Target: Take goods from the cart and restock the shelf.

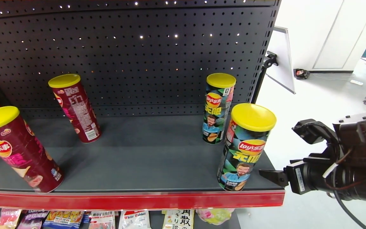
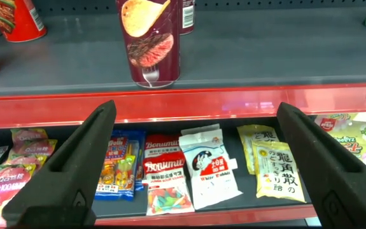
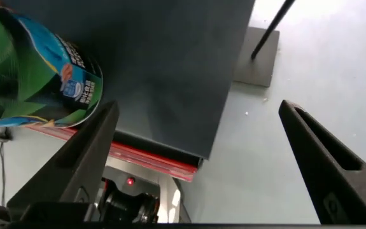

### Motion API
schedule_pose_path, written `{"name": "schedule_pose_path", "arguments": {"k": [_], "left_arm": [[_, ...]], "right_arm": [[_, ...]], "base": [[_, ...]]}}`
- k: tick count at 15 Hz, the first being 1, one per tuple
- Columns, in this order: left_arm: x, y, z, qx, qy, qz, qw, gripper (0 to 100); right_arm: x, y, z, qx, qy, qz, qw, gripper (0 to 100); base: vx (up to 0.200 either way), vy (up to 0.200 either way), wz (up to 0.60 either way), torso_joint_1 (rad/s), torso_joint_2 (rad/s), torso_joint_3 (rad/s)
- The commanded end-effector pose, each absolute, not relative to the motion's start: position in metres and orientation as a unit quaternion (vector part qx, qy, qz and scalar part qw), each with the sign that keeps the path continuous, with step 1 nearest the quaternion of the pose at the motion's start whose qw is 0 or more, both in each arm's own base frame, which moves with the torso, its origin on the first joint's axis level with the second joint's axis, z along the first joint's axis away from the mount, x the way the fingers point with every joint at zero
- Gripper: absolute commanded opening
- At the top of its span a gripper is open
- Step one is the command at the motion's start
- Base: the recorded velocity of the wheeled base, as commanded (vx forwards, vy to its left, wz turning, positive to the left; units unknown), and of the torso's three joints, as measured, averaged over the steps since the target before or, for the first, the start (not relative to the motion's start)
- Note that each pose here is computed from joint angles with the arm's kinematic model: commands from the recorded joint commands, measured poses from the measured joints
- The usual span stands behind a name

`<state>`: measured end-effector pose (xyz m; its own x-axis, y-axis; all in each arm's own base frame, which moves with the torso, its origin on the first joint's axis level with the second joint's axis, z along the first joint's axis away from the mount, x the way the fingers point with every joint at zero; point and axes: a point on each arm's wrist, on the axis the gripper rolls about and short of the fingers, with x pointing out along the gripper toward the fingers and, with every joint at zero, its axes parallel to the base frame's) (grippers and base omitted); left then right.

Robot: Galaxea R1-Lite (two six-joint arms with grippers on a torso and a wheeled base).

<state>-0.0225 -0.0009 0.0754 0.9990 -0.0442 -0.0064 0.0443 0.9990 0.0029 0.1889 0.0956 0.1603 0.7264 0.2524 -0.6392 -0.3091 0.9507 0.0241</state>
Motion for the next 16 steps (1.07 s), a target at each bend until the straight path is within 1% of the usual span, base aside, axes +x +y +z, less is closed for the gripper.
{"name": "schedule_pose_path", "arguments": {"k": [1, 4, 16], "left_arm": [[-0.022, -0.001, 0.075, 0.001, 0.003, -0.022, 1.0, 100], [-0.022, -0.001, 0.075, 0.001, 0.003, -0.022, 1.0, 100], [-0.023, -0.001, 0.076, 0.001, 0.002, -0.022, 1.0, 100]], "right_arm": [[0.193, 0.101, 0.155, -0.046, 0.343, 0.157, 0.925, 100], [0.197, 0.112, 0.151, -0.053, 0.336, 0.167, 0.925, 100], [0.192, 0.129, 0.148, -0.073, 0.336, 0.187, 0.92, 100]], "base": [[0.0, 0.0, 0.0, 0.0, 0.0, 0.0], [0.0, 0.0, 0.0, 0.0, 0.0, 0.0], [0.0, 0.0, 0.0, 0.0, 0.0, 0.0]]}}
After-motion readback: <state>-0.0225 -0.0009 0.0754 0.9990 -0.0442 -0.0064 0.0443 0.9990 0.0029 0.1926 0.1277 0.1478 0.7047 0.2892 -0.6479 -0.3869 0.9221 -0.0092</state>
